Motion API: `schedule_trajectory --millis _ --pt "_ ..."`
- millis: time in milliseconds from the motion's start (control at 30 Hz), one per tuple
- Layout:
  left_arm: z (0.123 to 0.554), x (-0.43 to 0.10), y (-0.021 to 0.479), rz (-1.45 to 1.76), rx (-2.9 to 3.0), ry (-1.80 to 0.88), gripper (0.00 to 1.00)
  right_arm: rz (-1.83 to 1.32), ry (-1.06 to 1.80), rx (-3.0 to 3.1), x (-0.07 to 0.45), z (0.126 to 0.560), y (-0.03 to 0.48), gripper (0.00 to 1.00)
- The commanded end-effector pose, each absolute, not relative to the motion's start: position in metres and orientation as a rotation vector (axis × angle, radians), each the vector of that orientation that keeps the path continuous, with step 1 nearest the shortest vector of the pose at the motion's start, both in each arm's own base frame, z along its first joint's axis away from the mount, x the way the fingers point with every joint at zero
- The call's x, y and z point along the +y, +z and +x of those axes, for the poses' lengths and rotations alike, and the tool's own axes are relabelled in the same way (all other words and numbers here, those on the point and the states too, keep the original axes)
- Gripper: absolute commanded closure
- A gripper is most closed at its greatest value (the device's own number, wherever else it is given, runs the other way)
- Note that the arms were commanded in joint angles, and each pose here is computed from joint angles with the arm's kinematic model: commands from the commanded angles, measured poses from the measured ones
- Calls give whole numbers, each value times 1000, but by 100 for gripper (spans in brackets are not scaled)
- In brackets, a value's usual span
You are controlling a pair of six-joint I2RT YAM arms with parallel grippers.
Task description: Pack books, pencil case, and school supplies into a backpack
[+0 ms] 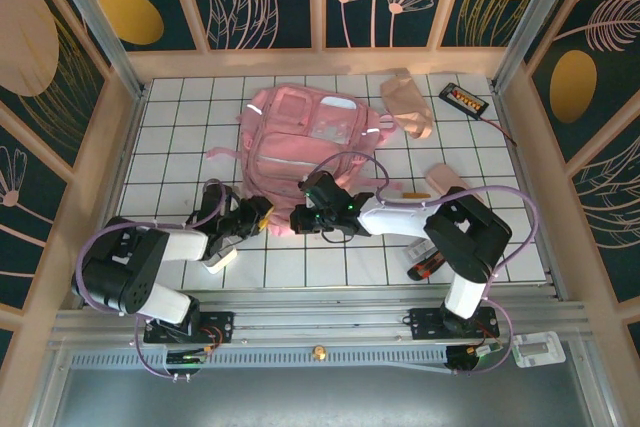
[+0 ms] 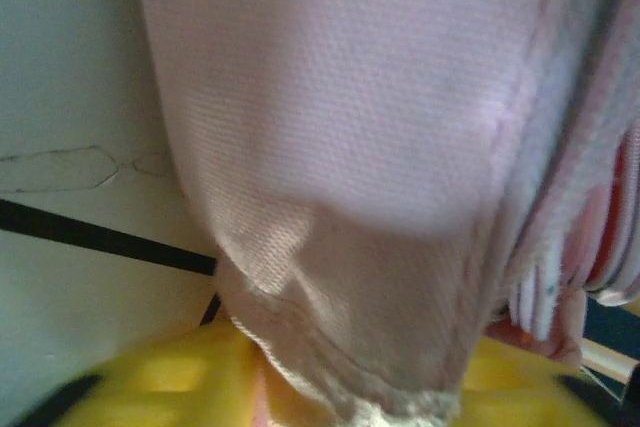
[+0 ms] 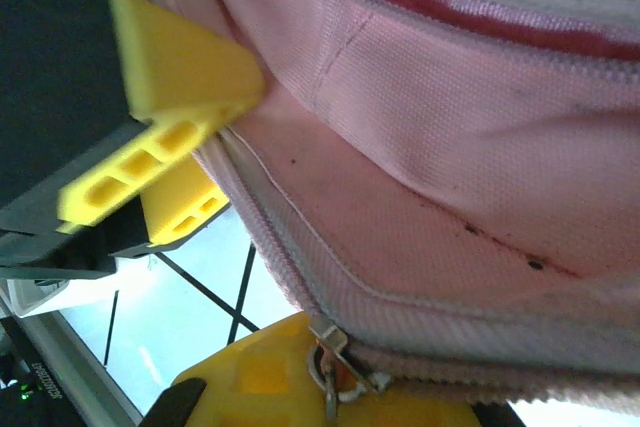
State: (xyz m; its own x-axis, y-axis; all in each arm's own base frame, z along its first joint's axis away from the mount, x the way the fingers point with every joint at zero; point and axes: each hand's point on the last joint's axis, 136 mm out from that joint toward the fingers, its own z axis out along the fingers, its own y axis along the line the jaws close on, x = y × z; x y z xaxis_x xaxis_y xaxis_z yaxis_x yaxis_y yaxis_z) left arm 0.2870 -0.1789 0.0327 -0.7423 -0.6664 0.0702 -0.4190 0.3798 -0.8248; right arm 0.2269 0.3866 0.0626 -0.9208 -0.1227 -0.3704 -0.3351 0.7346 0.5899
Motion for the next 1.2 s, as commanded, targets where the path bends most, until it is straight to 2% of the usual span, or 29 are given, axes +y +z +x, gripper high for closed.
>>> schedule_trajectory --millis 0,100,200,333,700,1000,1167 --pt "296 -187 42 -897 2334 -1340 88 -427 961 2641 386 222 63 100" --pt "297 -184 45 -881 2329 -1315 99 -394 901 2674 361 228 56 100" --pt "299 -182 49 -855 2327 -1285 100 -350 818 2705 326 239 49 100" --pt "302 -178 56 -823 2325 -1242 100 -316 673 2716 283 259 46 100" --pt "301 -159 64 -797 2315 -1192 100 -120 522 2693 189 330 46 100" --pt "298 -149 69 -784 2322 -1177 100 74 496 2612 139 391 50 100" --pt "294 -146 71 -782 2322 -1181 100 130 494 2604 123 408 42 100"
